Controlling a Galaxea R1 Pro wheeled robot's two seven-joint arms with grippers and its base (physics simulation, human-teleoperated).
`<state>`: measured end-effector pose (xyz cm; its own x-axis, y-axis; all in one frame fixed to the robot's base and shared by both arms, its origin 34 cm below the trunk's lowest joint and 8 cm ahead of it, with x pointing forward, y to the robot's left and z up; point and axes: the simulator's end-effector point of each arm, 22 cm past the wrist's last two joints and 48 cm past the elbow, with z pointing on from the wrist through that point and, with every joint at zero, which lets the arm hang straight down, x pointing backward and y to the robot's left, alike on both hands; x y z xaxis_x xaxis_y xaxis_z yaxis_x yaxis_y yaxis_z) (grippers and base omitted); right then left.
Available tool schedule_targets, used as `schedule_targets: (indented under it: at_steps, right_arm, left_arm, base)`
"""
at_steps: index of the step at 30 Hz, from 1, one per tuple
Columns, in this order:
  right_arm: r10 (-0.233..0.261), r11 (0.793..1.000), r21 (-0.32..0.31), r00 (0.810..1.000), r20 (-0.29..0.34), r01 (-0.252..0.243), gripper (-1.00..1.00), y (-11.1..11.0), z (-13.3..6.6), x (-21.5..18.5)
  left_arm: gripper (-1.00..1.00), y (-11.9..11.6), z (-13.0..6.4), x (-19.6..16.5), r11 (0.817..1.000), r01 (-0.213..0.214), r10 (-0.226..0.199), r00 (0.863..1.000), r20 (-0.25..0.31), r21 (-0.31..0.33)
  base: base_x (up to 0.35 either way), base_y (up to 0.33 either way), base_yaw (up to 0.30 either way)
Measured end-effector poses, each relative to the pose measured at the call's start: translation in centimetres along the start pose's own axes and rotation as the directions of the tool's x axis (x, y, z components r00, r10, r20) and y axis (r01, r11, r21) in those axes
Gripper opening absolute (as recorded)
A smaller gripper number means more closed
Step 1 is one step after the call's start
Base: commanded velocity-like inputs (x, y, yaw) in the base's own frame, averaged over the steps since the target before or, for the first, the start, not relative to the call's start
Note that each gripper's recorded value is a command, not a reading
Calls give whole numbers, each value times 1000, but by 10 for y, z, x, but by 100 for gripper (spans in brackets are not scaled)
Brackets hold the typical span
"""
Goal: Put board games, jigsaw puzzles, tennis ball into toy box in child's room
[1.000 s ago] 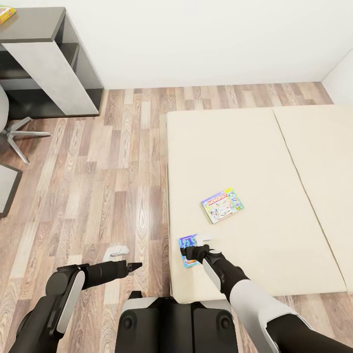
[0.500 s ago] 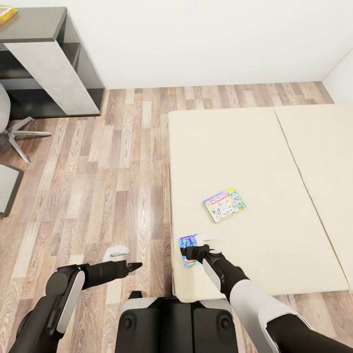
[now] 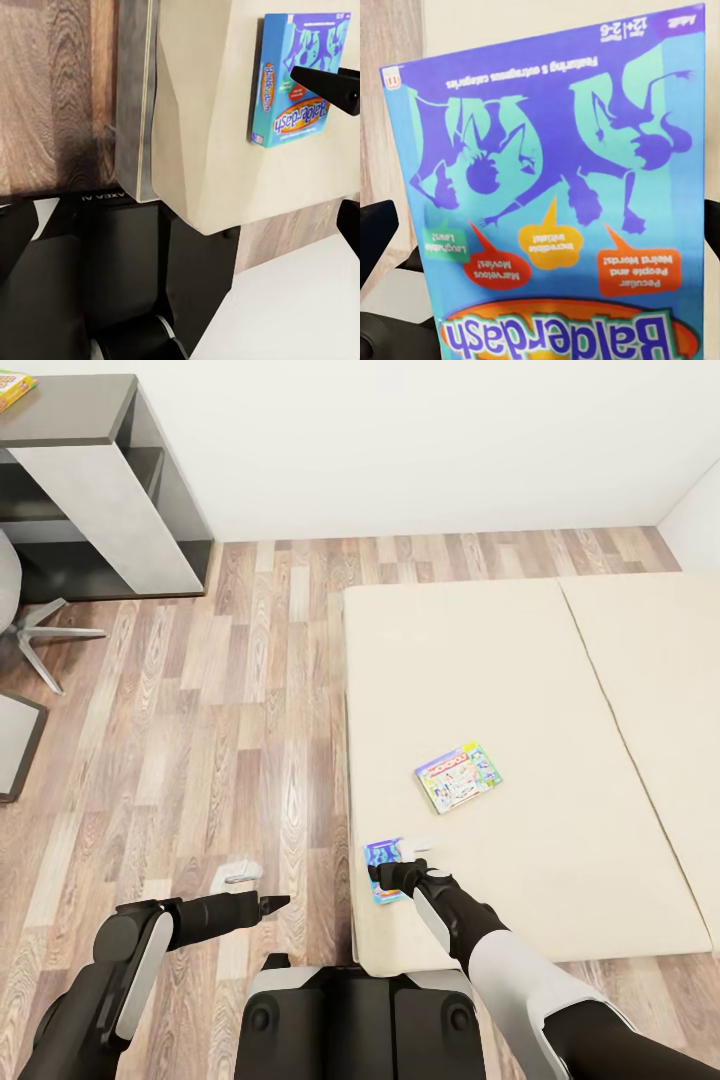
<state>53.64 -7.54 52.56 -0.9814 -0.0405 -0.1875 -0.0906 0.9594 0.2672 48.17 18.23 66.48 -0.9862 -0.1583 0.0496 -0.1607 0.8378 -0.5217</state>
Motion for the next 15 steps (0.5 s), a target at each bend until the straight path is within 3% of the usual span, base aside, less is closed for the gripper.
schedule_targets:
  at_steps: [15]
  right_arm:
    - [0, 1000, 0, 1000, 0, 0, 100, 0, 0, 0]
  left_arm:
    - [100, 0, 0, 0, 1000, 0, 0, 1000, 0, 0]
  base:
    - [0, 34, 0]
